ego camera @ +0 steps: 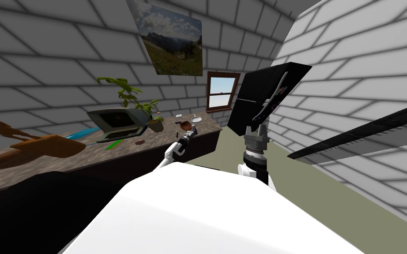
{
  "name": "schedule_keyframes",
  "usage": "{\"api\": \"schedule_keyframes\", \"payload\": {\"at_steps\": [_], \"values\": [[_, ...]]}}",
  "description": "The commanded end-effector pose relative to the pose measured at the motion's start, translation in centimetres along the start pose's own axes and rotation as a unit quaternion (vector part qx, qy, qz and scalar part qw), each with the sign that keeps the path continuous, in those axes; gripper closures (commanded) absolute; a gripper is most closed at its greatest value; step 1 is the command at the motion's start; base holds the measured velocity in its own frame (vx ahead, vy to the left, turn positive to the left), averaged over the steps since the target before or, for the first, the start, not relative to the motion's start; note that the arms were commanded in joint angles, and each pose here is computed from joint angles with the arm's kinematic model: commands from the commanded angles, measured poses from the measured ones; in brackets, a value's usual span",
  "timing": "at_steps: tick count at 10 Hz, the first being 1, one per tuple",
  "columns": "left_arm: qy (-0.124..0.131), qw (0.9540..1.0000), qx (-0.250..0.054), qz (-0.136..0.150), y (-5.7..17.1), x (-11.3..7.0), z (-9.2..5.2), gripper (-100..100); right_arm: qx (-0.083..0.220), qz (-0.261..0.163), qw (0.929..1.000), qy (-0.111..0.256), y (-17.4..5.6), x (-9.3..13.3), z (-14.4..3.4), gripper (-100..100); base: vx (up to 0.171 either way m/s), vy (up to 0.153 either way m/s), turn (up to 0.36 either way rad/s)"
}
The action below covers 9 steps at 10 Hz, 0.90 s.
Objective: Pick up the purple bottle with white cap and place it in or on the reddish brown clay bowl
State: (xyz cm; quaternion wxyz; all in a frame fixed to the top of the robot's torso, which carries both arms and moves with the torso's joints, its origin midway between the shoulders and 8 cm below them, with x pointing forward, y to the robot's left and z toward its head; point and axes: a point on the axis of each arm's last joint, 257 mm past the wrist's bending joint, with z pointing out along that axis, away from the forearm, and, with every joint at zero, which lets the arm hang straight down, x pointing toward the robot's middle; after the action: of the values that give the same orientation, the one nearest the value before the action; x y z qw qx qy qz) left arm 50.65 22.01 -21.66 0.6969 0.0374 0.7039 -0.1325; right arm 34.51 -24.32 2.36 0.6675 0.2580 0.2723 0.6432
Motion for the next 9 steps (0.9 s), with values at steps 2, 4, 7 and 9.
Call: {"api": "schedule_keyframes", "payload": {"at_steps": [2, 4, 7, 9], "values": [[0.002, 0.9999, -0.011, 0.008, 1.9, -1.1, 0.6, 100, 0.000, 0.000, 1.0000, 0.000, 0.0, 0.0, 0.0, 0, 0.074, 0.122, -0.048], [0.003, 0.9997, -0.019, 0.014, 3.5, -2.1, 1.0, 100, 0.000, 0.000, 1.0000, 0.000, 0.0, 0.0, 0.0, 0, 0.090, 0.129, -0.043], [0.003, 0.9992, -0.033, 0.023, 5.7, -3.7, 1.5, 100, 0.000, 0.000, 1.0000, 0.000, 0.0, 0.0, 0.0, 0, 0.083, 0.123, -0.040], [0.002, 0.9987, -0.042, 0.027, 7.0, -4.8, 1.8, 100, 0.000, 0.000, 1.0000, 0.000, 0.0, 0.0, 0.0, 0, 0.081, 0.109, -0.031]]}}
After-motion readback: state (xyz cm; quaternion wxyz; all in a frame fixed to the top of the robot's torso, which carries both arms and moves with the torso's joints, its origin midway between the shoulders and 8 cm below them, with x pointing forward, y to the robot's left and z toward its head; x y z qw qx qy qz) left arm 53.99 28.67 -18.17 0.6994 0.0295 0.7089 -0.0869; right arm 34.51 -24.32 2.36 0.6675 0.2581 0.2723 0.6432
